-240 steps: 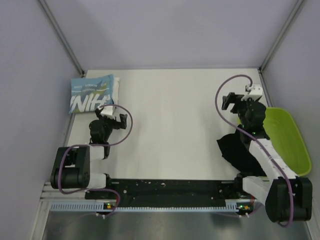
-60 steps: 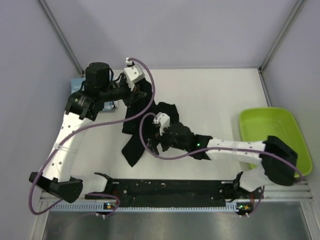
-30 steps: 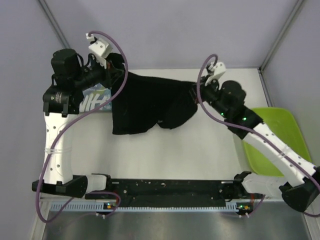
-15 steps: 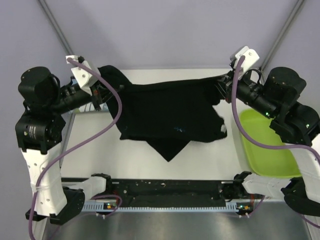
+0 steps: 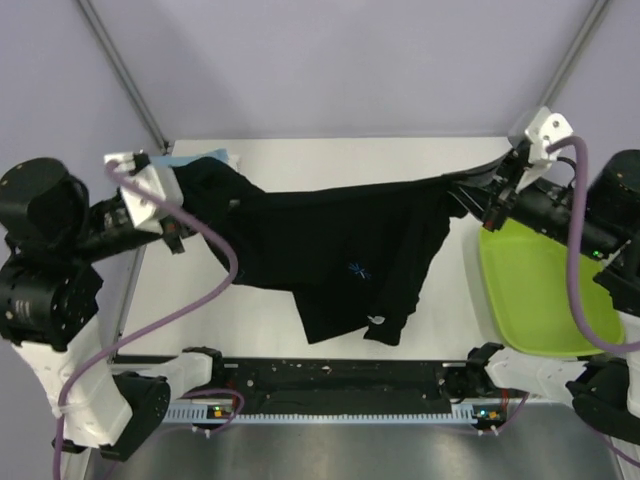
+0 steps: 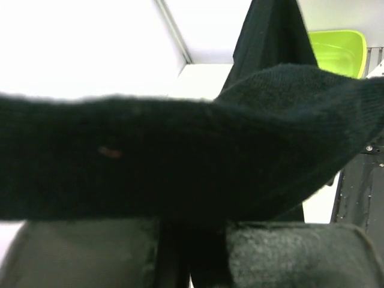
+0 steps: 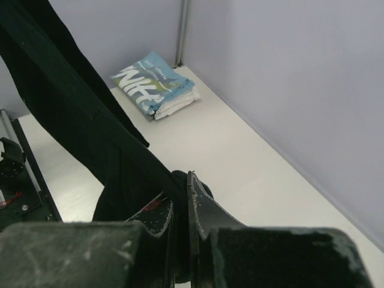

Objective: Fold and stack the t-shirts
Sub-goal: Flatten out the tshirt

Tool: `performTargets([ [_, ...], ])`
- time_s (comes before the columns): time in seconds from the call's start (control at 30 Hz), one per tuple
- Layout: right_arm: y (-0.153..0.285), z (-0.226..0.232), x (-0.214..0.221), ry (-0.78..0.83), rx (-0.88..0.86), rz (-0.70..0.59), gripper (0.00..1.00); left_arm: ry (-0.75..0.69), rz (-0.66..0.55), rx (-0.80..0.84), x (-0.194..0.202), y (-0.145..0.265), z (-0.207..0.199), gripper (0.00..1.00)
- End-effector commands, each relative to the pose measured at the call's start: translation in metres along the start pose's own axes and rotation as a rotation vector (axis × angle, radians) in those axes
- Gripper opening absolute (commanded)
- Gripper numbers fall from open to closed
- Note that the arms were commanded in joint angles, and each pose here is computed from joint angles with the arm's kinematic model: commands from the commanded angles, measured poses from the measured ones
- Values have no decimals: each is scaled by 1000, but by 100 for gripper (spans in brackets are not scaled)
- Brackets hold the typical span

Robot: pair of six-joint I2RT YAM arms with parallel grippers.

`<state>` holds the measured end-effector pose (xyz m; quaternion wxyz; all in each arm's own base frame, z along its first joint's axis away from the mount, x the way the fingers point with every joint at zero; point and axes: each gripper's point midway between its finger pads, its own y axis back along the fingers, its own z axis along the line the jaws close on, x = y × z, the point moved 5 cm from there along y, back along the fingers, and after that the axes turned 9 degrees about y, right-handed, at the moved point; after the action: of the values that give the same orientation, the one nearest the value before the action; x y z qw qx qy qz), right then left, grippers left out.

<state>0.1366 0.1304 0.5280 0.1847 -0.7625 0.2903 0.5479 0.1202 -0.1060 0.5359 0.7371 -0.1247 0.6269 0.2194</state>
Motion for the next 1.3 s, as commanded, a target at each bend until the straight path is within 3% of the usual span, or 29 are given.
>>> performTargets([
  [0.0, 76, -33, -28, 34, 339, -109, 0, -61, 84, -96, 10, 34, -27, 0],
  [0.1, 30, -49, 5, 81, 391, 60, 0, 19, 99, -66, 24, 17, -11, 0],
  [0.23, -43, -84, 52, 176, 527, 291, 0, 178, 175, -237, 72, -17, 53, 0],
  [0.47, -168, -182, 111, 63, 685, 303, 0, 311, 286, -464, 176, -81, 165, 0],
  [0.53, -202, -208, 141, 37, 733, 346, 0, 339, 308, -482, 195, -99, 190, 6],
  [0.57, -219, -218, 150, 32, 751, 358, 0, 349, 327, -488, 204, -107, 201, 15],
  [0.6, -225, -225, 153, 28, 773, 362, 8, 364, 355, -502, 215, -115, 214, 32],
  [0.67, -253, -225, 190, 3, 745, 438, 55, 405, 424, -517, 237, -127, 232, 61],
  [0.7, -258, -222, 205, -18, 729, 481, 69, 416, 475, -497, 248, -131, 237, 64],
  [0.73, -258, -218, 216, -40, 718, 518, 76, 435, 516, -488, 255, -133, 239, 67],
  [0.83, -255, -187, 245, -125, 588, 597, 82, 465, 583, -422, 264, -130, 227, 70],
  [1.0, -223, -118, 268, -222, 449, 697, 79, 350, 621, -335, 285, -111, 193, 70],
  [1.17, -198, -15, 280, -238, 248, 758, 72, 218, 718, -264, 310, -81, 158, 66],
  [1.27, -180, 72, 284, -81, -102, 744, 66, 175, 785, -218, 330, -62, 136, 65],
])
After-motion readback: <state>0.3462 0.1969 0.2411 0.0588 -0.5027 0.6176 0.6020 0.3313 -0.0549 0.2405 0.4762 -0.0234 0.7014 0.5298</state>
